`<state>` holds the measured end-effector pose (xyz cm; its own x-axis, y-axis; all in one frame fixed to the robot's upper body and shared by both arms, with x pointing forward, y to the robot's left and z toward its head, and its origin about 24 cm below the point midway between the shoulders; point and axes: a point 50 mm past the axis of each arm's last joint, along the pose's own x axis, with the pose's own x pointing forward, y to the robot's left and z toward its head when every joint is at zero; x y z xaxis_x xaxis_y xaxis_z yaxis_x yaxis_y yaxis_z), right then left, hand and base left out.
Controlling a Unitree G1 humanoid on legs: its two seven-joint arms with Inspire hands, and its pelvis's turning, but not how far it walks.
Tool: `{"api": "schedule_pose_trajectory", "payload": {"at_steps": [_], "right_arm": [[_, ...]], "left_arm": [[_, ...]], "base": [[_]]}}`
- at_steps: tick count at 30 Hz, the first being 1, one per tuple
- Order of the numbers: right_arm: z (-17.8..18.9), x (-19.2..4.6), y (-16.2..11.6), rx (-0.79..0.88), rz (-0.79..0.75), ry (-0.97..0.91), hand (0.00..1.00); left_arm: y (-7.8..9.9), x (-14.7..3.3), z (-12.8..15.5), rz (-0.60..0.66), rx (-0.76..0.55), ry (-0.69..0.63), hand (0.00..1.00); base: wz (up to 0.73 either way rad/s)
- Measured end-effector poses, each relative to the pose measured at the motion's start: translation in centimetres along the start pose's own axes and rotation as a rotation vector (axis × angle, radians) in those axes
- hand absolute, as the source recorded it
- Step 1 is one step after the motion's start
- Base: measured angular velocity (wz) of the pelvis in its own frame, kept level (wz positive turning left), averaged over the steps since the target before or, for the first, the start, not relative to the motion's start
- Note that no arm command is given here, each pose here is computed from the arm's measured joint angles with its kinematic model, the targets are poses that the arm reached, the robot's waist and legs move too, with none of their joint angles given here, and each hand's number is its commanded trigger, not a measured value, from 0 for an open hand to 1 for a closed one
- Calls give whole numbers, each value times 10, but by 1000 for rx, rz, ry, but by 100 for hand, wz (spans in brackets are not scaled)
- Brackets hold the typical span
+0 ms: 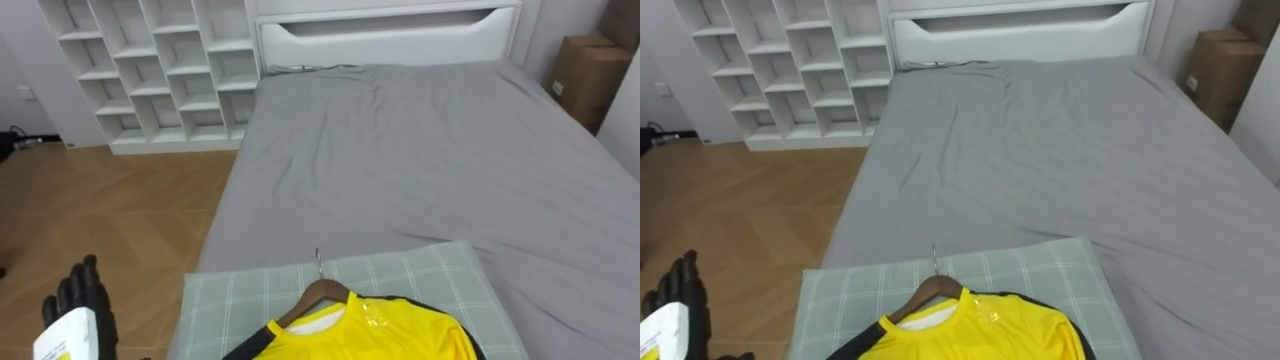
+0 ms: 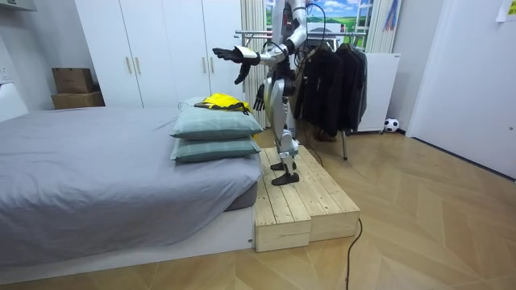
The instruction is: Hang clothes
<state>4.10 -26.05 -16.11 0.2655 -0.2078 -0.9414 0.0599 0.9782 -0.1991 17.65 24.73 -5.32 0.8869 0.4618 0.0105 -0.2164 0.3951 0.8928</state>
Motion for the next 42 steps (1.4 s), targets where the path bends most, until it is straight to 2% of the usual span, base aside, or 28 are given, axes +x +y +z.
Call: {"api": "schedule_pose_trajectory", "payload": {"at_steps": [7,25,30,37,42], "right_arm": [[0,0,0,5,12,-2,0],[5,1,9,-33,37,-25,0],[7,1,13,-46,47,-28,0],[13,2,16,-43,48,-34,0],[13,3,14,-37,47,-31,0]], "left_arm": [[-16,-9,6,-92,12,-31,0],[-28,-10,21,-217,100,-136,0],[-30,-5,29,-245,134,-166,0],[-26,13,46,-201,182,-202,0],[-26,15,46,-194,198,-185,0]], "base": [[-3],[0],[0],[-2],[-2]]}}
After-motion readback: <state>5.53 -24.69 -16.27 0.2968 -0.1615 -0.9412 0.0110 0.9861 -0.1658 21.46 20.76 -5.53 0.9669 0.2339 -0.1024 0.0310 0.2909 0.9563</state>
